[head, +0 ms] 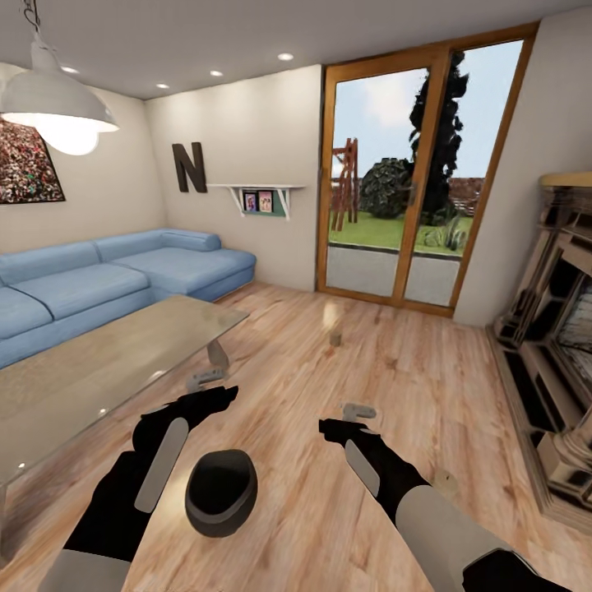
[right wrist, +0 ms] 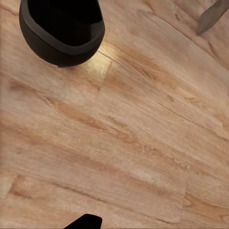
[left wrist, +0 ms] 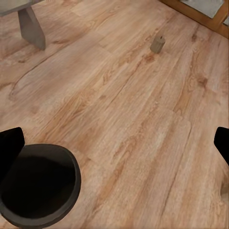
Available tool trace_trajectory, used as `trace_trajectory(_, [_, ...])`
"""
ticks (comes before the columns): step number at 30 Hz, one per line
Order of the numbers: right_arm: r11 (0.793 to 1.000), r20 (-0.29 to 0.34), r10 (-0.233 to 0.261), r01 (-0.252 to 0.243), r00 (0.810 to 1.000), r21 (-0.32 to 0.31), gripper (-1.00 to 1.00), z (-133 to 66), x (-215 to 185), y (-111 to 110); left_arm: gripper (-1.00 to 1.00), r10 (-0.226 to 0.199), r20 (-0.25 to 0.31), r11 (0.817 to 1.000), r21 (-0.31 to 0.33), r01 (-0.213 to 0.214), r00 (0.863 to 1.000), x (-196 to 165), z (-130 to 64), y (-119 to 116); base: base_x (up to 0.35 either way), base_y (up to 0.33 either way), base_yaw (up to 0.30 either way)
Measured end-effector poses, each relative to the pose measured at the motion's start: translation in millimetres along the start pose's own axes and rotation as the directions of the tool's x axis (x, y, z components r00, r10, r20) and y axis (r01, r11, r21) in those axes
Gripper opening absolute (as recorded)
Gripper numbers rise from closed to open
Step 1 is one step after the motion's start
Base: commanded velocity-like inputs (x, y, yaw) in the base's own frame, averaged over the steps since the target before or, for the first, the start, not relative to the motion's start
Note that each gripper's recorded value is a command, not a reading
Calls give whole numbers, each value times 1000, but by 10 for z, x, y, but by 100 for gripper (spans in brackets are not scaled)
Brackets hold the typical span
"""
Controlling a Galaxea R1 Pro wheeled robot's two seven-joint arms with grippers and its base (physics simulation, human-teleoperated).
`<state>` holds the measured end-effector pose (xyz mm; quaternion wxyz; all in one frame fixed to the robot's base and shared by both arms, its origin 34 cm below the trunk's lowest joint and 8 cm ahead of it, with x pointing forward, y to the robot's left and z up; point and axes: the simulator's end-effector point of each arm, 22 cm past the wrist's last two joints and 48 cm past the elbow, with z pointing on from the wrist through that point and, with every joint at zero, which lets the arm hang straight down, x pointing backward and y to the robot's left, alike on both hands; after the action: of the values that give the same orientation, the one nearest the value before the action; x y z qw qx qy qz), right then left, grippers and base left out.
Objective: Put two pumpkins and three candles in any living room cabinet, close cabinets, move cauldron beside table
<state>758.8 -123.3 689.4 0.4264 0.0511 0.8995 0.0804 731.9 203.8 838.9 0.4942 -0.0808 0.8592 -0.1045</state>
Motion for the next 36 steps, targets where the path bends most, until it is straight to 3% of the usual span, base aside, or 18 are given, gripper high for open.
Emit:
trace_trajectory(23, [1000, -1, -2, 2, 1000, 2, 100, -4, 4, 11, 100, -2, -6, 1000, 5, 2, 1000, 20, 3, -24, 187, -7, 281])
trace_trajectory(29, [1000, -1, -2, 2, 1000, 5, 100, -5, 5, 9, 100, 21, -96, 1000, -2, -21, 995, 234, 18, 1, 203, -77, 145])
trace_trajectory(36, [1000, -4, -1, 1, 1000, 7, 100, -4, 13, 5, 100, -6, -172, 999, -49, -2, 985, 415, 168, 224, 181, -103, 10])
